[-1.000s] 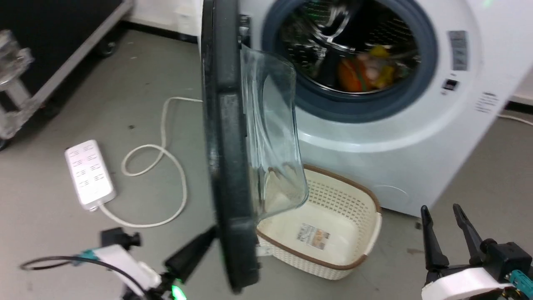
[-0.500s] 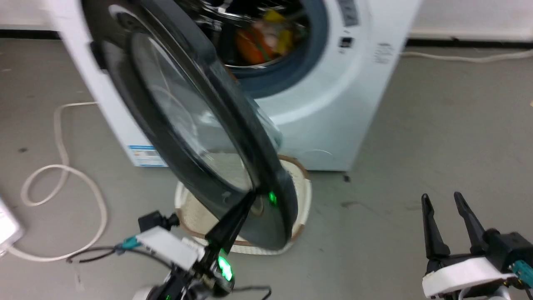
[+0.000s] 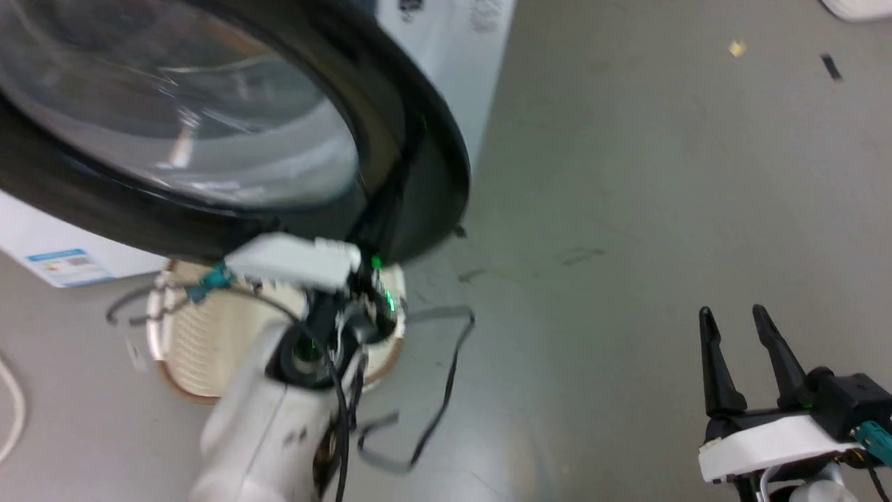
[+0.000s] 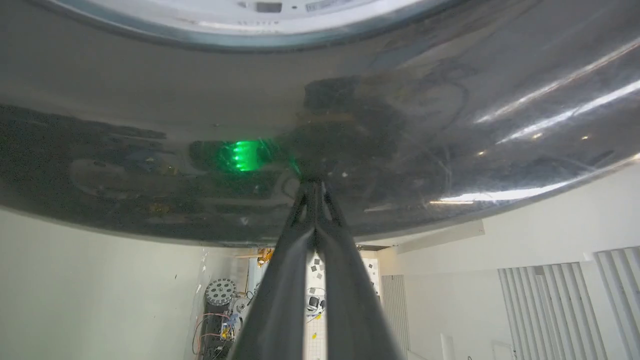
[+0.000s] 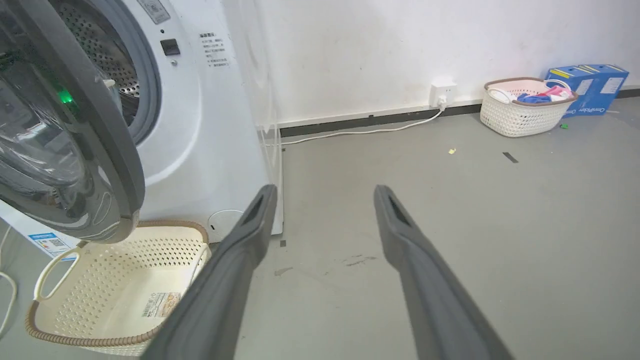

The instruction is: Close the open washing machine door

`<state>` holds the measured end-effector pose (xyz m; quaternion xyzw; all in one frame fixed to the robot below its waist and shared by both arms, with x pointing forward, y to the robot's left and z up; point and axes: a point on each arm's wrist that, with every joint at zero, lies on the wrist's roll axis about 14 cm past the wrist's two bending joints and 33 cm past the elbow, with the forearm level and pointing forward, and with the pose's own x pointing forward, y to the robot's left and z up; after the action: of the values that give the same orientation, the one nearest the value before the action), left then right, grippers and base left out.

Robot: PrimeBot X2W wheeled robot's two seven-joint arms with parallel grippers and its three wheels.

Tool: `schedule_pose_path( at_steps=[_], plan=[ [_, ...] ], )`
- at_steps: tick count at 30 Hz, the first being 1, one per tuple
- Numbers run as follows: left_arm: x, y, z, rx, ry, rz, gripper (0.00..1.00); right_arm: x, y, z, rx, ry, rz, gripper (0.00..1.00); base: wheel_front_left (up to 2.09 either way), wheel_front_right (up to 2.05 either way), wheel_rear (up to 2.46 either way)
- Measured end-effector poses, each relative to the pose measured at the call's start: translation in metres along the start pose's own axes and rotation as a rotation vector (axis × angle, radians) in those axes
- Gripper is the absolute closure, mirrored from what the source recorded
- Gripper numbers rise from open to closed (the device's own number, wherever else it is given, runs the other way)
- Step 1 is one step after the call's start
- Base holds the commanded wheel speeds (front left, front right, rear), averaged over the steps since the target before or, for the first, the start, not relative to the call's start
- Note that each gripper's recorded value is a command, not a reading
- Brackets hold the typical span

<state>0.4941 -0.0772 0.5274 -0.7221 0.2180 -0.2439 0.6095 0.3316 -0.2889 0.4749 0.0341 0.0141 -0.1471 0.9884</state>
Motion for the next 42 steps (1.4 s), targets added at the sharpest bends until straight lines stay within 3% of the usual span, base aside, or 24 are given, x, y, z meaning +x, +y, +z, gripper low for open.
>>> schedule_pose_path(
  at_steps=[8, 18, 23, 28, 29, 30, 31, 33, 36, 40, 42],
  plan=[
    [0.048, 0.004, 0.014, -0.008, -0.054, 0.015, 1.0, 0.001, -0.01, -0.007, -0.01, 0.029, -0.035, 0.0, 0.0, 0.0, 0.0],
    [0.013, -0.01, 0.023, 0.101, -0.087, -0.01, 1.0, 0.011, 0.013, 0.006, 0.024, -0.025, 0.036, 0.0, 0.0, 0.0, 0.0],
    [-0.036, -0.017, 0.036, 0.251, -0.164, -0.026, 1.0, 0.017, 0.039, 0.018, 0.037, -0.067, 0.113, 0.0, 0.0, 0.0, 0.0],
    [-0.095, -0.043, 0.061, 0.532, -0.304, -0.076, 1.0, 0.015, 0.064, 0.024, 0.045, -0.09, 0.191, 0.0, 0.0, 0.0, 0.0],
    [-0.107, -0.047, 0.066, 0.582, -0.329, -0.077, 0.76, 0.014, 0.07, 0.025, 0.047, -0.095, 0.21, 0.0, 0.0, 0.0, 0.0],
    [-0.12, -0.049, 0.071, 0.624, -0.356, -0.072, 0.17, 0.013, 0.075, 0.026, 0.047, -0.099, 0.226, 0.0, 0.0, 0.0, 0.0],
    [-0.133, -0.05, 0.077, 0.673, -0.382, -0.059, 0.0, 0.012, 0.081, 0.027, 0.05, -0.103, 0.243, 0.0, 0.0, 0.0, 0.0],
    [-0.164, -0.053, 0.1, 0.793, -0.469, -0.015, 0.0, 0.01, 0.09, 0.029, 0.056, -0.109, 0.273, 0.0, 0.0, 0.0, 0.0],
    [-0.205, -0.056, 0.119, 1.1, -0.525, 0.077, 0.0, 0.006, 0.108, 0.032, 0.051, -0.118, 0.331, 0.0, 0.0, 0.0, 0.0],
    [-0.249, -0.062, 0.128, 1.407, -0.624, 0.226, 0.0, 0.002, 0.132, 0.041, 0.053, -0.144, 0.403, 0.0, 0.0, 0.0, 0.0],
    [-0.253, -0.059, 0.125, 1.463, -0.607, 0.249, 0.0, 0.001, 0.135, 0.041, 0.053, -0.147, 0.412, 0.0, 0.0, 0.0, 0.0]
  ],
)
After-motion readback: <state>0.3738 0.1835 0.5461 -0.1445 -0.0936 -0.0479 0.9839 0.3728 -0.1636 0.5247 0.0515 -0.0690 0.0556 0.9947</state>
